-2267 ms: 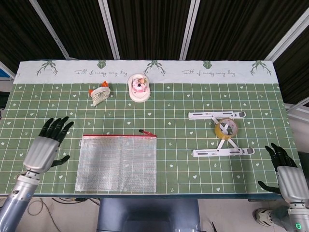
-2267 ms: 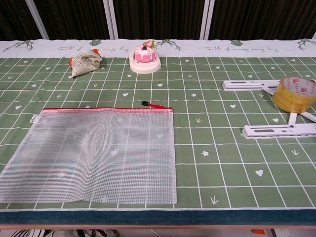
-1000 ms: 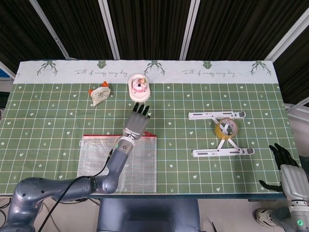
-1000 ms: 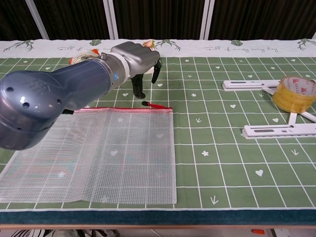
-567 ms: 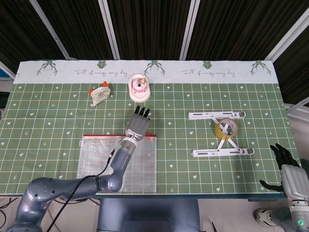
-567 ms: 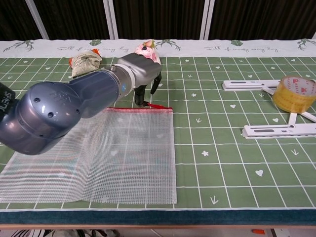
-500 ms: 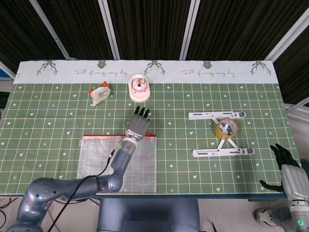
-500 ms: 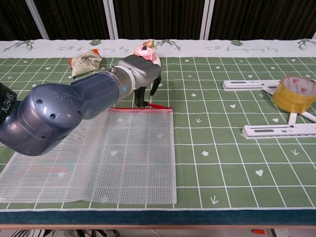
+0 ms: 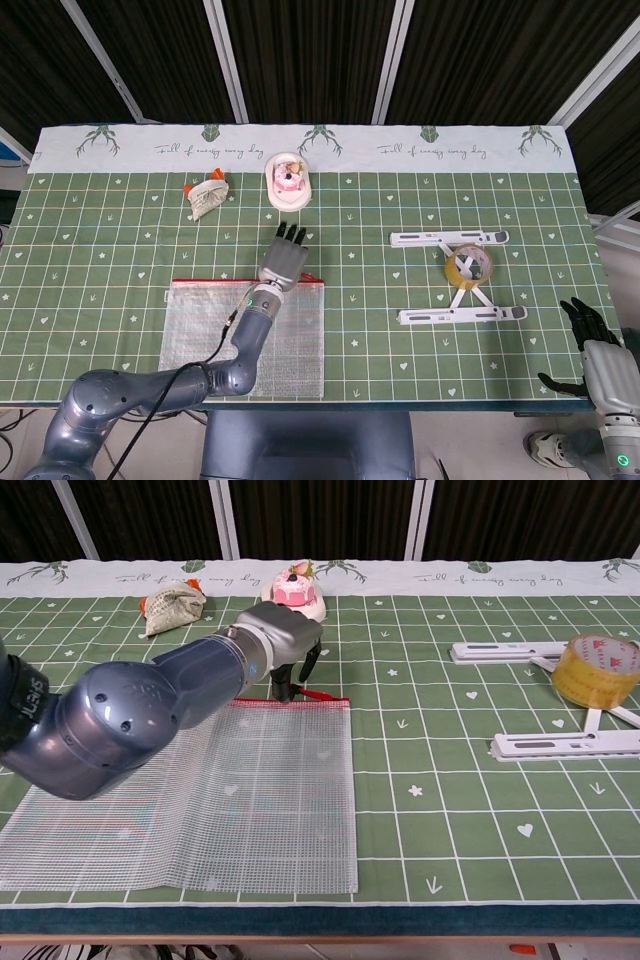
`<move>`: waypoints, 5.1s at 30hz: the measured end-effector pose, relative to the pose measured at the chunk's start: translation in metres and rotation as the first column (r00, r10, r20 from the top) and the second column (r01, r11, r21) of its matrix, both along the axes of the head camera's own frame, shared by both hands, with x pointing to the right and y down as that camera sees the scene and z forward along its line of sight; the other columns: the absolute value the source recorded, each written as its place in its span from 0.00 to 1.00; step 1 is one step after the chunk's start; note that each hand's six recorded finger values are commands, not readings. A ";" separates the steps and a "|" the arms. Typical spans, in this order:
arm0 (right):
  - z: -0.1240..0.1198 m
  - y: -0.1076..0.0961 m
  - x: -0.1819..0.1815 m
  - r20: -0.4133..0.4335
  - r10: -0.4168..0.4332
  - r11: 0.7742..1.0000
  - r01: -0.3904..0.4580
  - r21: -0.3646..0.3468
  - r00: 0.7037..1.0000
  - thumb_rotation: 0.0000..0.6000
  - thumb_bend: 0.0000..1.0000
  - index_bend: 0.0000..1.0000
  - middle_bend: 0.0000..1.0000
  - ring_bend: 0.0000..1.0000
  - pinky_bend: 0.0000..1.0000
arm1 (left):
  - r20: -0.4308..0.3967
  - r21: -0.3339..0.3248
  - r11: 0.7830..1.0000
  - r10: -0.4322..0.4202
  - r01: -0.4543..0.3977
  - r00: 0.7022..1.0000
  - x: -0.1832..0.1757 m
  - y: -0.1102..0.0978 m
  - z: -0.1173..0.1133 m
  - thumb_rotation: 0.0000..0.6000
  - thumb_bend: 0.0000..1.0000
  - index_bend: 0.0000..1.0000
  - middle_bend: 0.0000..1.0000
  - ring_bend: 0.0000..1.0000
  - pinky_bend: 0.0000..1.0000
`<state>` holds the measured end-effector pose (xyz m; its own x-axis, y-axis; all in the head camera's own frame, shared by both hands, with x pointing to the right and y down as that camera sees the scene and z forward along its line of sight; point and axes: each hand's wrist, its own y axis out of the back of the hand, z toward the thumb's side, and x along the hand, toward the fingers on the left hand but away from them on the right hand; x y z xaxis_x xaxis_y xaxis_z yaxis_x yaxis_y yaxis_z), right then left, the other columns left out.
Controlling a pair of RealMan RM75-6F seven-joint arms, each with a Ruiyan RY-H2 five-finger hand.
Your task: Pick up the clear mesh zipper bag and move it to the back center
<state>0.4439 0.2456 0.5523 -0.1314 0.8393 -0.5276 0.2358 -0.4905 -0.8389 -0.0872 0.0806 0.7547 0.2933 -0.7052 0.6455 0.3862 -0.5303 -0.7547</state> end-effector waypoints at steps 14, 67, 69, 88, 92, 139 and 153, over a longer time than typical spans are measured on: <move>-0.001 0.000 -0.001 0.007 0.001 1.000 -0.001 -0.004 1.000 1.00 0.19 0.00 0.00 0.00 0.20 | -0.017 -0.011 1.000 0.000 0.000 1.000 0.000 0.004 0.000 1.00 0.37 0.54 0.09 0.00 0.00; 0.040 -0.132 -0.198 0.514 0.349 0.937 -0.272 -0.221 0.784 1.00 0.36 0.32 0.13 0.06 0.24 | -0.321 0.207 0.978 0.052 0.017 0.946 0.055 -0.089 -0.206 1.00 0.43 0.57 0.11 0.00 0.00; 0.042 -0.138 -0.213 0.535 0.373 0.927 -0.281 -0.248 0.758 1.00 0.36 0.33 0.13 0.06 0.24 | -0.324 0.208 0.978 0.058 0.012 0.944 0.057 -0.088 -0.209 1.00 0.43 0.57 0.11 0.00 0.00; 0.053 -0.172 -0.294 0.588 0.441 0.896 -0.300 -0.327 0.678 1.00 0.40 0.43 0.16 0.06 0.24 | -0.339 0.204 0.979 0.087 -0.017 0.937 0.071 -0.084 -0.218 1.00 0.43 0.58 0.11 0.00 0.00; 0.054 -0.174 -0.298 0.591 0.442 0.896 -0.304 -0.323 0.675 1.00 0.40 0.46 0.19 0.07 0.24 | -0.342 0.197 0.980 0.080 -0.012 0.936 0.071 -0.084 -0.216 1.00 0.43 0.58 0.11 0.00 0.00; 0.060 -0.182 -0.307 0.586 0.490 0.872 -0.346 -0.347 0.646 1.00 0.45 0.57 0.22 0.07 0.24 | -0.340 0.199 0.980 0.072 -0.003 0.938 0.062 -0.086 -0.219 1.00 0.43 0.58 0.10 0.00 0.00; 0.056 -0.185 -0.311 0.593 0.494 0.870 -0.351 -0.347 0.636 1.00 0.50 0.59 0.23 0.07 0.24 | -0.340 0.199 0.980 0.068 0.001 0.938 0.058 -0.089 -0.219 1.00 0.43 0.58 0.10 0.00 0.00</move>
<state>0.1330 0.0608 0.6082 -0.0160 0.6583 -0.7526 0.8985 -0.3207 -0.2996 -0.0290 -0.0080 0.5355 0.4984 -0.7915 0.3537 0.1006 -0.3525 -0.9304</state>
